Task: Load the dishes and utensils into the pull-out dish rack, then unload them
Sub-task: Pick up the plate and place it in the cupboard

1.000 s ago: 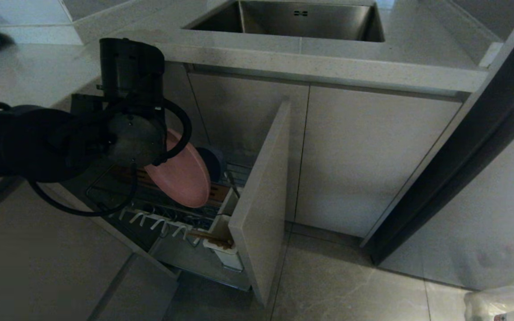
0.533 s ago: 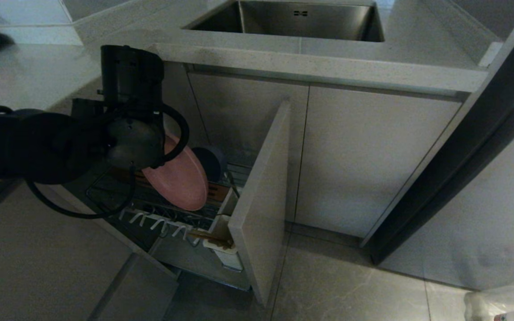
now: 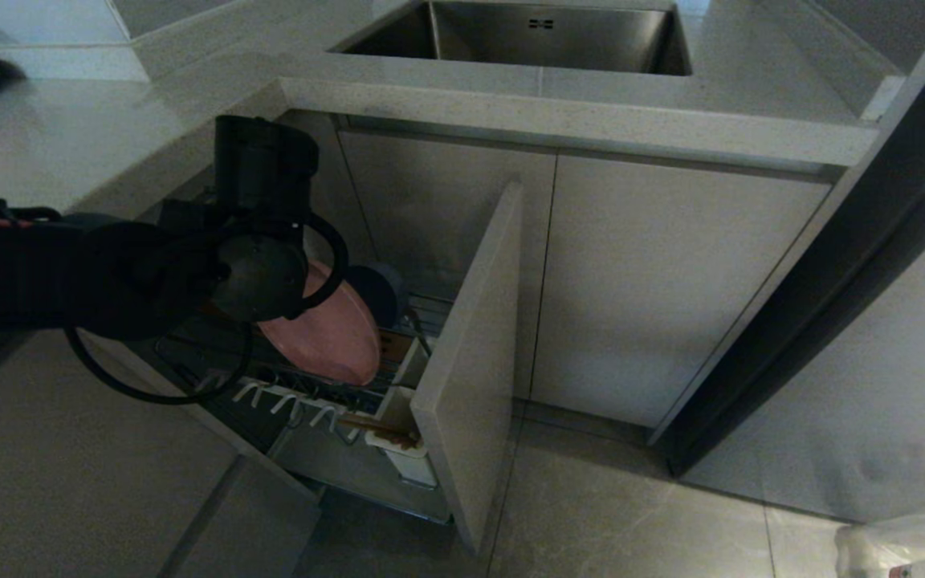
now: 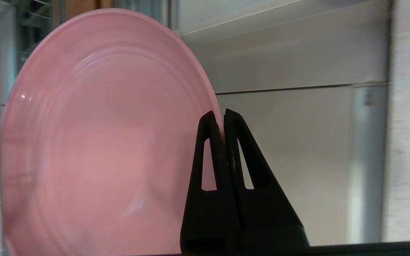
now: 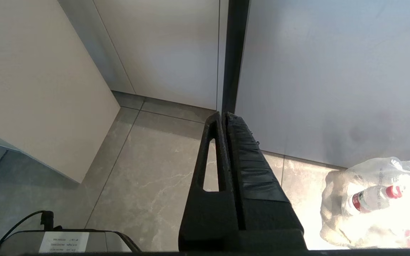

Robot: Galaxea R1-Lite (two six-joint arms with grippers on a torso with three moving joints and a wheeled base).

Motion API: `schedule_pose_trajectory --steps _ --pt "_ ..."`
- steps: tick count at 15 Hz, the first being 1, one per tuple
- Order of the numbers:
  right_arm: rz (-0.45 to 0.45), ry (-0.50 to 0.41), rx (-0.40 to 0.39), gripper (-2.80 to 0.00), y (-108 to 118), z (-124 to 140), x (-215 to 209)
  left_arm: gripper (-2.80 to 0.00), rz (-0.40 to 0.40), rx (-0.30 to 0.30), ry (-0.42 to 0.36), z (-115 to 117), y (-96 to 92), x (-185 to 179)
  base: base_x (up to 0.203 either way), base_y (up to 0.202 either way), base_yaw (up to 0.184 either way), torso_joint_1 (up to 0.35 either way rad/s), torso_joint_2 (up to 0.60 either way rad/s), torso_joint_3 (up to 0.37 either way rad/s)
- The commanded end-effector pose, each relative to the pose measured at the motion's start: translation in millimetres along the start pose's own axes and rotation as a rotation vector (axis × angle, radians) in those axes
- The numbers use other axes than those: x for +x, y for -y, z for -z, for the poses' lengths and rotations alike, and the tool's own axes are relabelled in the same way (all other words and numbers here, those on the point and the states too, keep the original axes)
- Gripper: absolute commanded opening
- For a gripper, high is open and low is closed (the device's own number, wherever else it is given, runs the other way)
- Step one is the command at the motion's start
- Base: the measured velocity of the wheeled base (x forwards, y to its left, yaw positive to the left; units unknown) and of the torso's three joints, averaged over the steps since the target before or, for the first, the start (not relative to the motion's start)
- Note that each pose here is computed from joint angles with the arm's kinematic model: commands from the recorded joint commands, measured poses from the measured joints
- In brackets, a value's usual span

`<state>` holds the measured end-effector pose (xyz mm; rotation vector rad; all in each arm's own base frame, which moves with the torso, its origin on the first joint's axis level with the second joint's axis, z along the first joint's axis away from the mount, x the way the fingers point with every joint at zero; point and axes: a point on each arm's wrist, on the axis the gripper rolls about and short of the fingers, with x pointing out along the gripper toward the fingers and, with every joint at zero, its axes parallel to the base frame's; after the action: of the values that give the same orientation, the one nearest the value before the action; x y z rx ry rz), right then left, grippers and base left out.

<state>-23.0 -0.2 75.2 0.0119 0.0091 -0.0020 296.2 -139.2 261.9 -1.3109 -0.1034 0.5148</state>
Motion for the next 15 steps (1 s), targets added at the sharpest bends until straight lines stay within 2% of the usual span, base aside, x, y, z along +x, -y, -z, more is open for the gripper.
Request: schedule_pose_trajectory --steps 1,9,15 --pt "0.0 0.0 0.0 -2.8 0 0 0 -2.8 -0.026 0.022 0.006 5 -6.3 4 0.0 0.0 0.0 0.0 0.0 0.0" --pt "0.0 -0.001 0.0 -2.8 0 0 0 -2.8 -0.076 0.08 0.013 11 -18.5 12 0.0 0.0 0.0 0.0 0.0 0.0" --pt "0.0 0.0 0.0 -2.8 0 0 0 -2.8 -0.105 0.097 0.02 14 -25.0 17 0.0 0.0 0.0 0.0 0.0 0.0"
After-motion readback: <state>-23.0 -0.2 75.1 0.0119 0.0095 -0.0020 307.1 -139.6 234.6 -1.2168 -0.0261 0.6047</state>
